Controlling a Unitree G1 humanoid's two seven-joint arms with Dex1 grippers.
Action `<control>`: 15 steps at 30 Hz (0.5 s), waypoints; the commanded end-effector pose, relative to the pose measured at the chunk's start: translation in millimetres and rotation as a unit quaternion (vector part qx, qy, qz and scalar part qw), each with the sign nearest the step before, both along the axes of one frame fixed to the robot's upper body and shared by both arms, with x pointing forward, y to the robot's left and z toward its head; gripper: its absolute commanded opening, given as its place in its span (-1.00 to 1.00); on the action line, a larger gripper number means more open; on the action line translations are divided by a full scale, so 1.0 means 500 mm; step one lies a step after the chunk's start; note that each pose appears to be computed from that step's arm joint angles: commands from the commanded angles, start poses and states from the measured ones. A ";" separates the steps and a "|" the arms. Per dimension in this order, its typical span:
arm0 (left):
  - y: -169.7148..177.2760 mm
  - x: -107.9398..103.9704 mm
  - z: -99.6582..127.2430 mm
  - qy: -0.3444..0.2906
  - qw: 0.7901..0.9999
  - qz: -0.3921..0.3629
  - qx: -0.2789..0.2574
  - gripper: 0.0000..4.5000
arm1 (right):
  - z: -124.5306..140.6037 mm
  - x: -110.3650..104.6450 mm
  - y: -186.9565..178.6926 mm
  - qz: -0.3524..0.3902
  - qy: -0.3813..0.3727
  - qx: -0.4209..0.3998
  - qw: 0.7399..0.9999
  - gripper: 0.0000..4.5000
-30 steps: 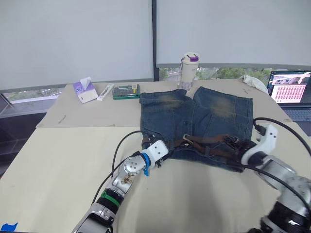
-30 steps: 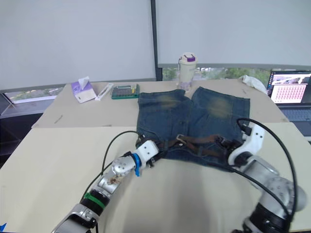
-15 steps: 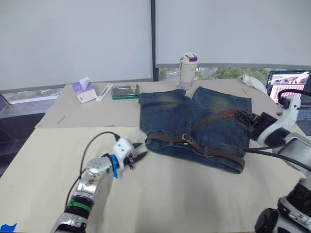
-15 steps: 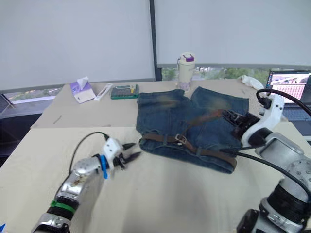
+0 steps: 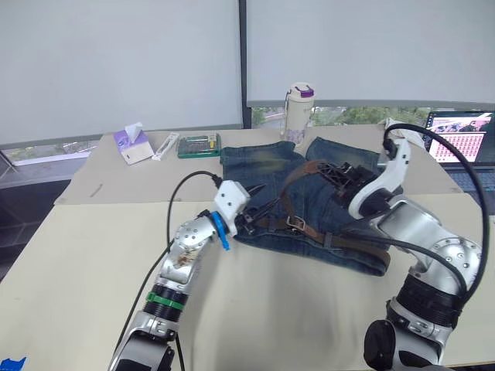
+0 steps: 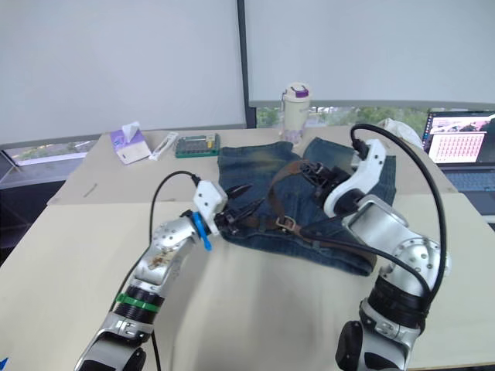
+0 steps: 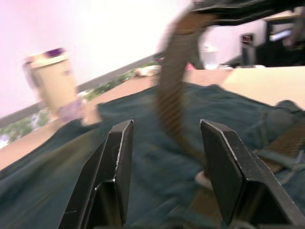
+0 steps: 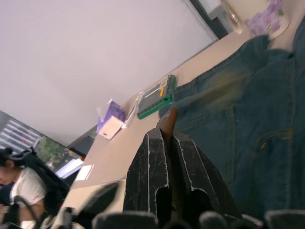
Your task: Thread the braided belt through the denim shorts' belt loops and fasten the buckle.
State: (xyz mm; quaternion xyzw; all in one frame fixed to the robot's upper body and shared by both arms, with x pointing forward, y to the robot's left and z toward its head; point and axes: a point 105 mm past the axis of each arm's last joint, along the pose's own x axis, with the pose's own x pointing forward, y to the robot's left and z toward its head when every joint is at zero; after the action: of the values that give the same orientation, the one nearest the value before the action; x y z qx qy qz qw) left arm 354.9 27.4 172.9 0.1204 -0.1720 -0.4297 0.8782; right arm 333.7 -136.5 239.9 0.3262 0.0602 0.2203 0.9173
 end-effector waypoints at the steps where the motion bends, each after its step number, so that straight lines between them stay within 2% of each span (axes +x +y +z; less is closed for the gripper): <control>1: -0.010 0.019 0.027 -0.045 0.998 0.032 0.006 0.04 | 0.031 -0.012 0.021 0.013 -0.030 0.019 0.999 -1.00; 3: -0.026 0.022 0.035 -0.048 0.998 0.031 -0.006 0.04 | 0.025 -0.013 0.032 0.018 -0.027 0.018 0.999 -1.00; 8: -0.038 0.026 0.034 -0.065 0.997 0.037 0.003 0.04 | 0.020 -0.017 0.050 0.027 -0.025 0.017 0.999 -1.00; 9: -0.041 0.025 0.036 -0.066 0.997 0.035 0.000 -0.14 | 0.018 -0.018 0.053 0.030 -0.024 0.016 0.999 -1.00; 11: -0.043 0.024 0.037 -0.067 0.997 0.033 -0.003 -0.30 | 0.014 -0.020 0.058 0.032 -0.022 0.014 0.999 -1.00; 15: -0.039 0.029 0.037 -0.066 0.997 0.046 -0.008 -0.89 | 0.010 -0.021 0.061 0.031 -0.019 0.014 0.999 -1.00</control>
State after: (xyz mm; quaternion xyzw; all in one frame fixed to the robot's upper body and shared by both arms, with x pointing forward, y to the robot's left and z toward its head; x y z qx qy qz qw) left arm 372.3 11.0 171.6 0.1463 -0.1874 -0.3826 0.8928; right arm 330.1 -109.9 229.8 0.3338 0.0775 0.2369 0.9091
